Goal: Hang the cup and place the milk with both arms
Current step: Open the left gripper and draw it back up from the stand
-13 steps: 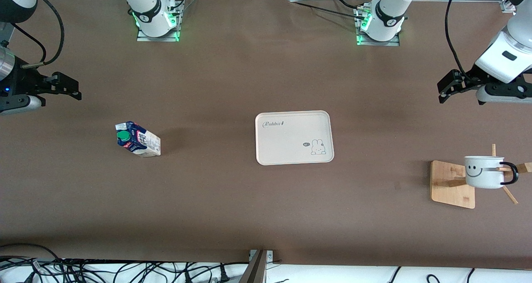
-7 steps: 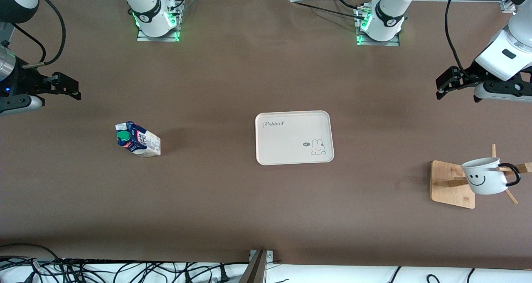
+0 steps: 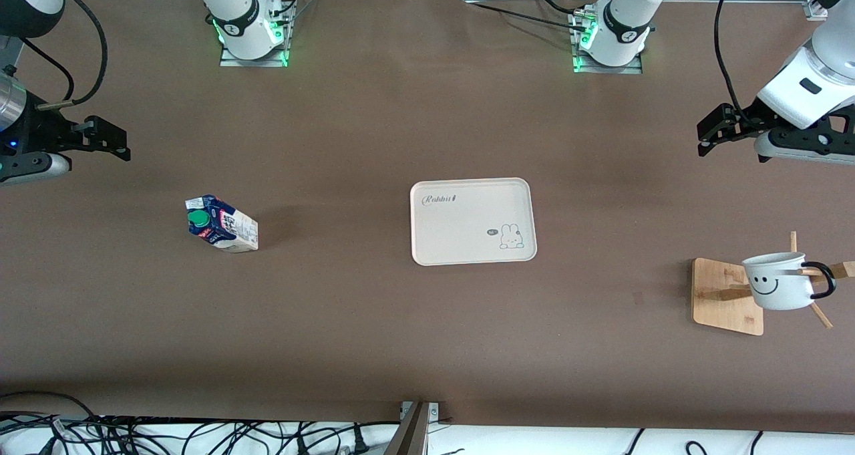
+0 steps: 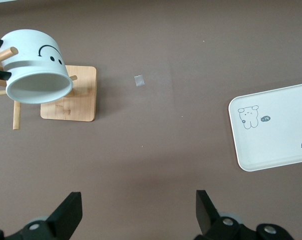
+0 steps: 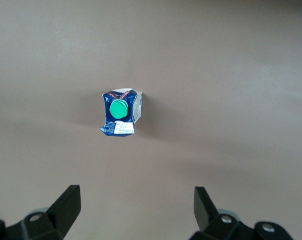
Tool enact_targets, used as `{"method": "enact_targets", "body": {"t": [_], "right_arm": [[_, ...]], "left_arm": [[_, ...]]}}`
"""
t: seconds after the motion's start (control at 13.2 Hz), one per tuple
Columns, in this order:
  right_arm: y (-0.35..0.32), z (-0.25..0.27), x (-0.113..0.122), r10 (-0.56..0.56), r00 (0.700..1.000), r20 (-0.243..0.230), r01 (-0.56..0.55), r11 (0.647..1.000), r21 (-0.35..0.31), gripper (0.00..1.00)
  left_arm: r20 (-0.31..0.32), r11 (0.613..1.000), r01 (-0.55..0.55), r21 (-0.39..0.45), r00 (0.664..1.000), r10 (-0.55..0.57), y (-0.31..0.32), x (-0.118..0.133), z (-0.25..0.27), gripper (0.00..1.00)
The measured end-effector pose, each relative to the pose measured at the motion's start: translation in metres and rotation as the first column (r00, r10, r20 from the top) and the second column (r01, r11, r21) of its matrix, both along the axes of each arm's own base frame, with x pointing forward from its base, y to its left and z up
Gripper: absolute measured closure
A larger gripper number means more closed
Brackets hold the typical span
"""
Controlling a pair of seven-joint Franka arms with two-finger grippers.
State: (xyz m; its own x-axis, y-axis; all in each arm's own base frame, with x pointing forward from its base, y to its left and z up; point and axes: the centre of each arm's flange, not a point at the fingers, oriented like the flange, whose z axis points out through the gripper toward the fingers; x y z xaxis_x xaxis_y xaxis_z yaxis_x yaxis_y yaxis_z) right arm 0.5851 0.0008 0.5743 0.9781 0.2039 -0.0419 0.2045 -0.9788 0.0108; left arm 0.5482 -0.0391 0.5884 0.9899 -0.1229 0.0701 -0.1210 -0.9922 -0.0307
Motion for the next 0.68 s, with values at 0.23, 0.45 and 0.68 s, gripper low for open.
{"method": "enact_targets", "body": {"t": [0.23, 0.45, 0.68], "right_arm": [[0.0, 0.0, 0.0, 0.0, 1.0, 0.0, 0.0, 1.0, 0.0, 0.0], [-0.0002, 0.0, 0.0, 0.0, 1.0, 0.0, 0.0, 1.0, 0.0, 0.0], [-0.0002, 0.0, 0.0, 0.0, 1.0, 0.0, 0.0, 1.0, 0.0, 0.0]], "left_arm": [[0.0, 1.0, 0.008, 0.002, 1.0, -0.008, -0.0036, -0.0004, 0.0009, 0.0], [-0.001, 1.0, 0.008, 0.002, 1.0, -0.008, -0.0032, -0.0004, 0.0008, 0.0], [-0.001, 1.0, 0.007, 0.002, 1.0, -0.007, -0.0027, -0.0004, 0.0009, 0.0]]}}
